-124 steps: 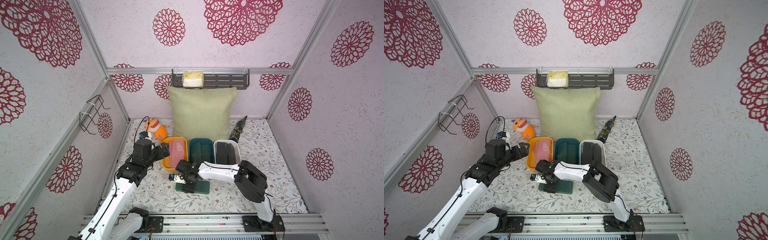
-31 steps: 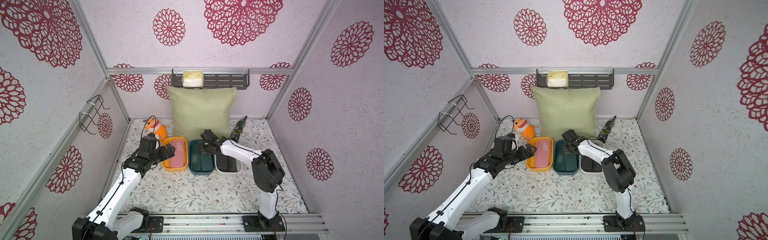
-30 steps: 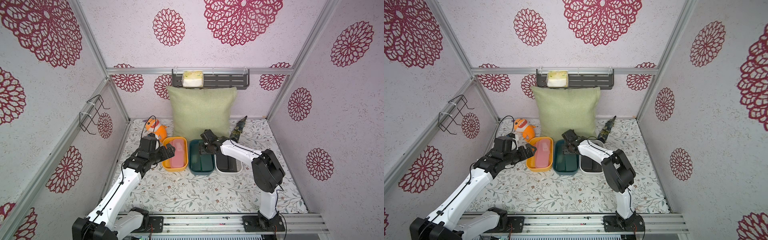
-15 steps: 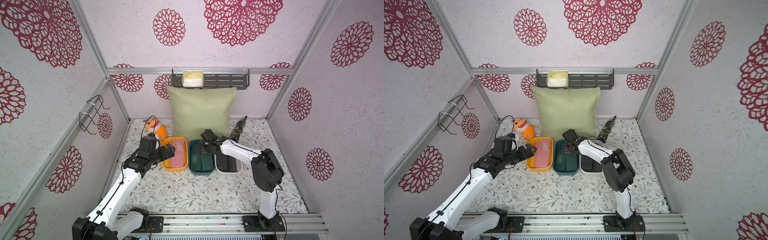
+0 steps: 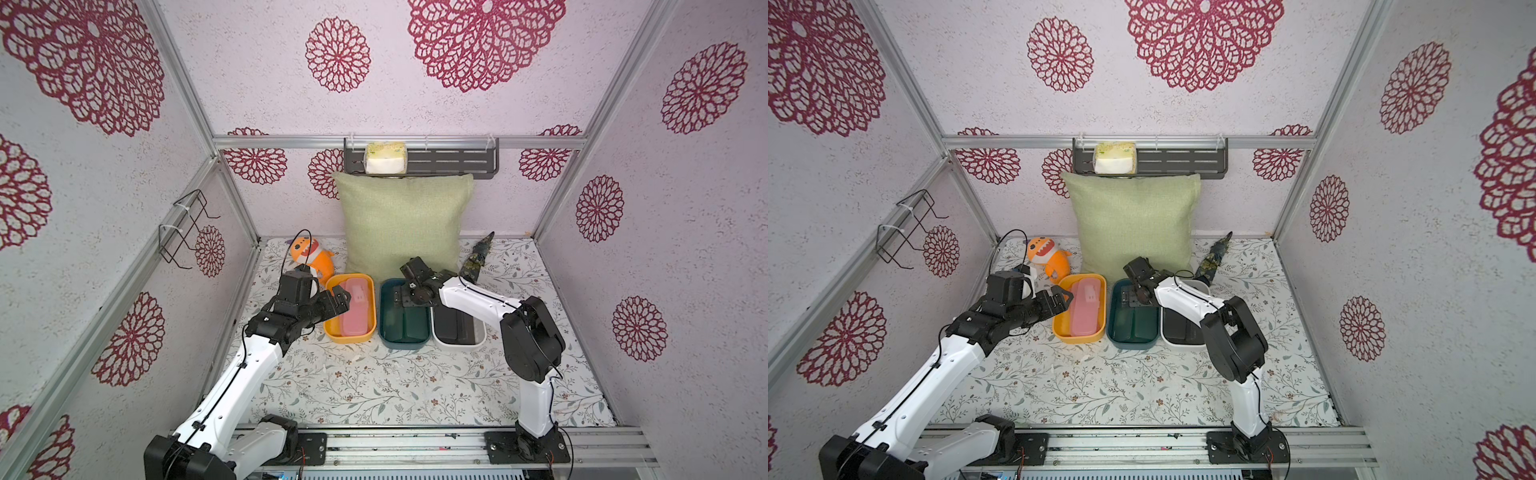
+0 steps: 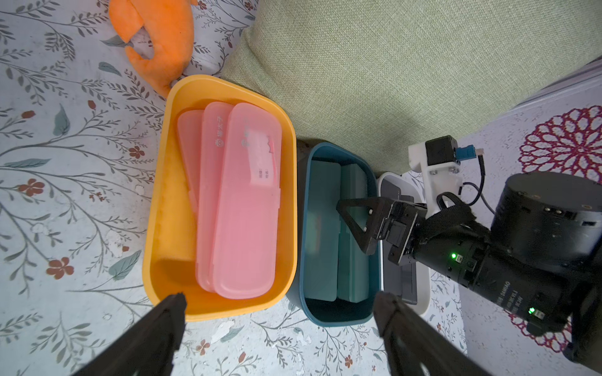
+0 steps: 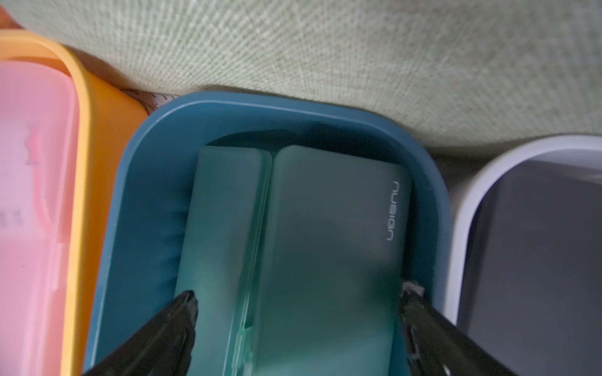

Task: Place the pencil cases by color into the storage box
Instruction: Place the pencil case at the storage box.

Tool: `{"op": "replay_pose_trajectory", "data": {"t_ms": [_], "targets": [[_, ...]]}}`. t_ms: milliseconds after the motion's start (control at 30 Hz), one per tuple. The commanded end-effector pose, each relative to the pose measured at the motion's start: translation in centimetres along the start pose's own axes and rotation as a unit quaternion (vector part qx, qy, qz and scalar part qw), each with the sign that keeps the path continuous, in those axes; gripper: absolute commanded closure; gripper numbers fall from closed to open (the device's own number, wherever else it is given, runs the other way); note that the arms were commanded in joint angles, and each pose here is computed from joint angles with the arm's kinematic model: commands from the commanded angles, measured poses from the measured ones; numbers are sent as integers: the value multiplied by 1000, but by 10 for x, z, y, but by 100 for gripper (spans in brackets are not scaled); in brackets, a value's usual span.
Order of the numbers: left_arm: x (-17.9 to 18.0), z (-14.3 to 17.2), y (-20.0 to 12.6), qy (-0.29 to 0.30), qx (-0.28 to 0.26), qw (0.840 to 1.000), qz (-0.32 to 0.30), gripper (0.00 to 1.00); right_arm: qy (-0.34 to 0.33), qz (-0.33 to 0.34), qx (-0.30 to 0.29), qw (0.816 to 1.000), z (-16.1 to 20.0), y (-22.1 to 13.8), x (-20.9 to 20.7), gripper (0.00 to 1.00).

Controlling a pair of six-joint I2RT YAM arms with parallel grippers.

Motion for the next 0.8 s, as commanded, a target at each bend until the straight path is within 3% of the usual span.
{"op": "replay_pose_trajectory", "data": {"t_ms": [0, 467, 600, 767], "targets": [[-2, -10, -4, 8, -16, 1000, 3, 3, -5, 20, -19, 1000, -14, -10, -5, 1], [7, -13, -11, 23, -31, 999, -33, 3, -23, -52, -68, 996, -40, -58, 18, 1], [20, -18, -16, 18, -68, 995, -68, 3, -51, -93, -120, 987, -45, -90, 19, 1], [39, -28, -37, 11, -165, 978, -130, 3, -80, -85, -248, 962, -44, -130, -14, 1]]}}
Point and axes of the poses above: each gripper's point midway between its finger pads, its own y axis out along the fingers, its own x axis along the line the jaws close on, z = x × y, the point moved 6 cm from there along -y, back along the fingers, and after that the axes turned 14 degrees about y, right-handed, at the moved point
